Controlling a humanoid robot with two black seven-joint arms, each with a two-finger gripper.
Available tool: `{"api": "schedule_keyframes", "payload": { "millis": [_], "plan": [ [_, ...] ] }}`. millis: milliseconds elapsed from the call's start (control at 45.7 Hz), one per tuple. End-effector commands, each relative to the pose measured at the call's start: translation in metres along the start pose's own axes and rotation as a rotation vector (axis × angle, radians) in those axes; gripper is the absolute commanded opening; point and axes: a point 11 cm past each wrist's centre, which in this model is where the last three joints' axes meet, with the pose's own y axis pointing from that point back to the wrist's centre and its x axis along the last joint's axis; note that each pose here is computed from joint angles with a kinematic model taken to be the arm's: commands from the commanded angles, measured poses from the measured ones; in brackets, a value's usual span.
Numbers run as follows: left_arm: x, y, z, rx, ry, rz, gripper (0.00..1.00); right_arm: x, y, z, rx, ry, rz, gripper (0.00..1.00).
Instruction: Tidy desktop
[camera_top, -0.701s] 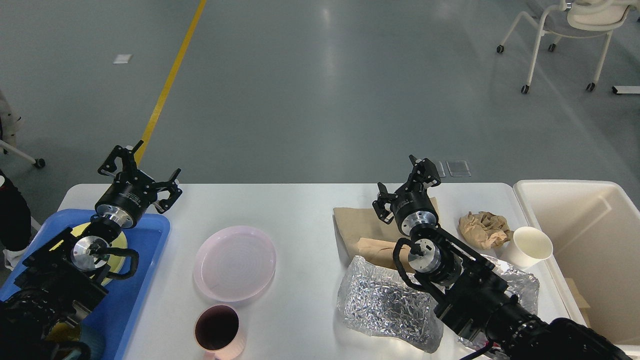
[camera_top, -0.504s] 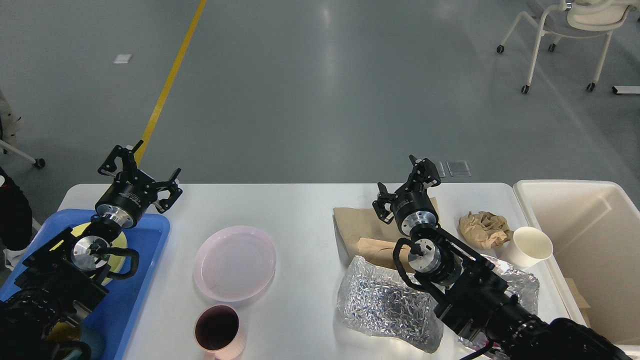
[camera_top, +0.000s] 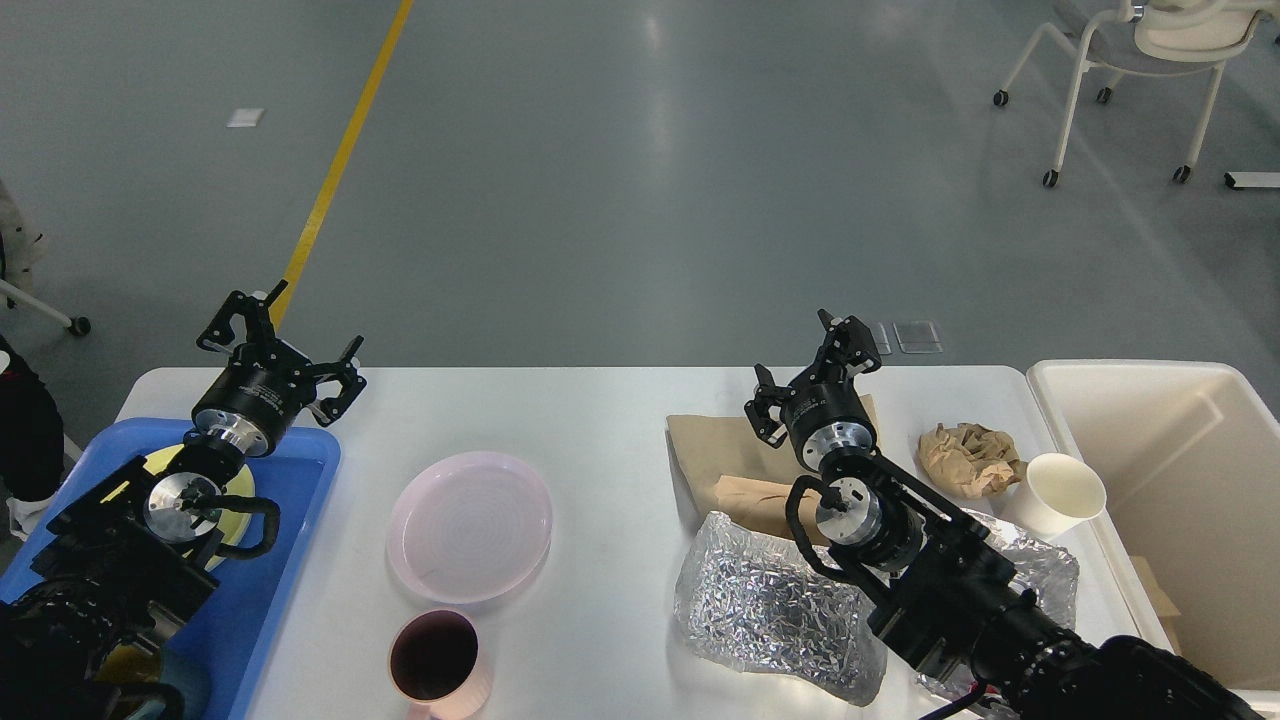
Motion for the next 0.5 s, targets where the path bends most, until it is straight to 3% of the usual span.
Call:
{"api": "schedule_keyframes", "payload": {
  "millis": [0,482],
  "plan": [
    [0.0002,0.0001,0.0001,-0.002,0.000,0.001,0.98,0.0000,0.0000,0.0000,0.000,0.000,0.000,1.00],
    [0.0070,-0.0002,0.0022,0.086,-0.119,0.055,0.98,0.0006,0.0003,0.0005,-0.001,-0.001,0.001,1.00]
  ]
}}
